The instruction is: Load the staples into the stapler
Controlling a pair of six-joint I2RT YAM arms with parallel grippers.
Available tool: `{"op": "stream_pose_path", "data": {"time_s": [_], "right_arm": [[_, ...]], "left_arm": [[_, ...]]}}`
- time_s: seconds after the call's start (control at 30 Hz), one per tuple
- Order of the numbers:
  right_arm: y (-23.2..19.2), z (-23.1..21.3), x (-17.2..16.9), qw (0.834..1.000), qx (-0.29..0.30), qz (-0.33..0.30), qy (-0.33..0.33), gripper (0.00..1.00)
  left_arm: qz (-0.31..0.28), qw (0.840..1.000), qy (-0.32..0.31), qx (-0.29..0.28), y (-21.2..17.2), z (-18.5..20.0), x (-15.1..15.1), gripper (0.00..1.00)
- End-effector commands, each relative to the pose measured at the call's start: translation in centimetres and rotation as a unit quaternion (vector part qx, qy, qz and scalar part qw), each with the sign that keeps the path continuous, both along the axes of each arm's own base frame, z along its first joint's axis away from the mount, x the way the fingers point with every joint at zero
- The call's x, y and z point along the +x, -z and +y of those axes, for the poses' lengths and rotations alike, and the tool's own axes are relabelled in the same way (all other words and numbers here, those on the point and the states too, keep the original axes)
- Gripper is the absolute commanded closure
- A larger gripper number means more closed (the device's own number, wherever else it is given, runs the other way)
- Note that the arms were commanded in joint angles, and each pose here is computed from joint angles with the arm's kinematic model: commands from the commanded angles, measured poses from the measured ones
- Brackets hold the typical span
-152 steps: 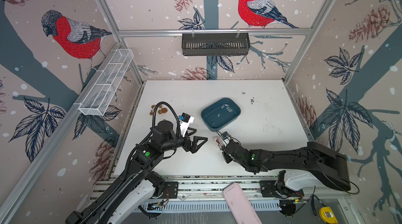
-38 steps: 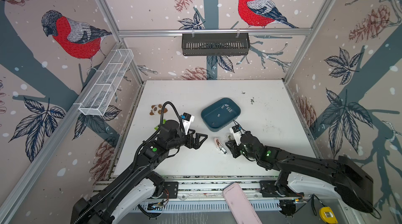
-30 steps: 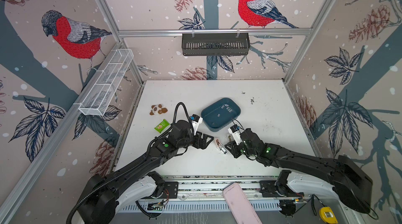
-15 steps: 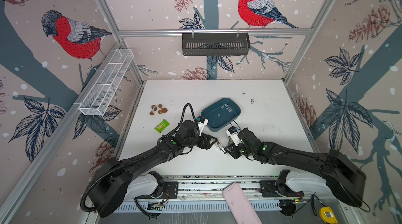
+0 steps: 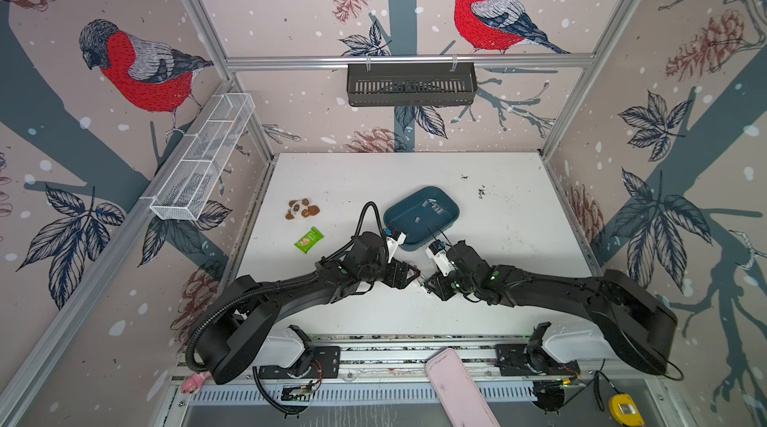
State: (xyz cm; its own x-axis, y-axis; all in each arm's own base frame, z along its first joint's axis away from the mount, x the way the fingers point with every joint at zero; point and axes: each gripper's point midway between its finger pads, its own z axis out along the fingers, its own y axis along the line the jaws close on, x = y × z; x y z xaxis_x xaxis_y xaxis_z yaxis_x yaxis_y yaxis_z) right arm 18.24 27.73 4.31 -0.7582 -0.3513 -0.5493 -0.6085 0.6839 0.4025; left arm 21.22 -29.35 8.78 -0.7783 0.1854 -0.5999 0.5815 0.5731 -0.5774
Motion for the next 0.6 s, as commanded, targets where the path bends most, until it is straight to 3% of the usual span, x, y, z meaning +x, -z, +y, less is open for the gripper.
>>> {"op": "stream_pose_path", "data": {"time_s": [0.0,0.27,0.57], "right_arm": [[-0.42,0.48,0.68,1.0,0.008,-0.012,-0.002,0.71],[0.13,0.74,0.42,1.0,0.008,-0.001,-0.013,0.71],[-0.02,1.13,0.05,0.999,0.019,0.005,-0.025,0.79]], "left_arm": [[-0.026,0.999,0.016,-0.023,-1.21,-1.1,0.58,0.22],[-0.025,0.999,0.019,-0.024,-0.95,-1.33,0.68,0.25],[-0.02,0.999,0.02,-0.024,-0.63,-1.39,0.56,0.3]]}}
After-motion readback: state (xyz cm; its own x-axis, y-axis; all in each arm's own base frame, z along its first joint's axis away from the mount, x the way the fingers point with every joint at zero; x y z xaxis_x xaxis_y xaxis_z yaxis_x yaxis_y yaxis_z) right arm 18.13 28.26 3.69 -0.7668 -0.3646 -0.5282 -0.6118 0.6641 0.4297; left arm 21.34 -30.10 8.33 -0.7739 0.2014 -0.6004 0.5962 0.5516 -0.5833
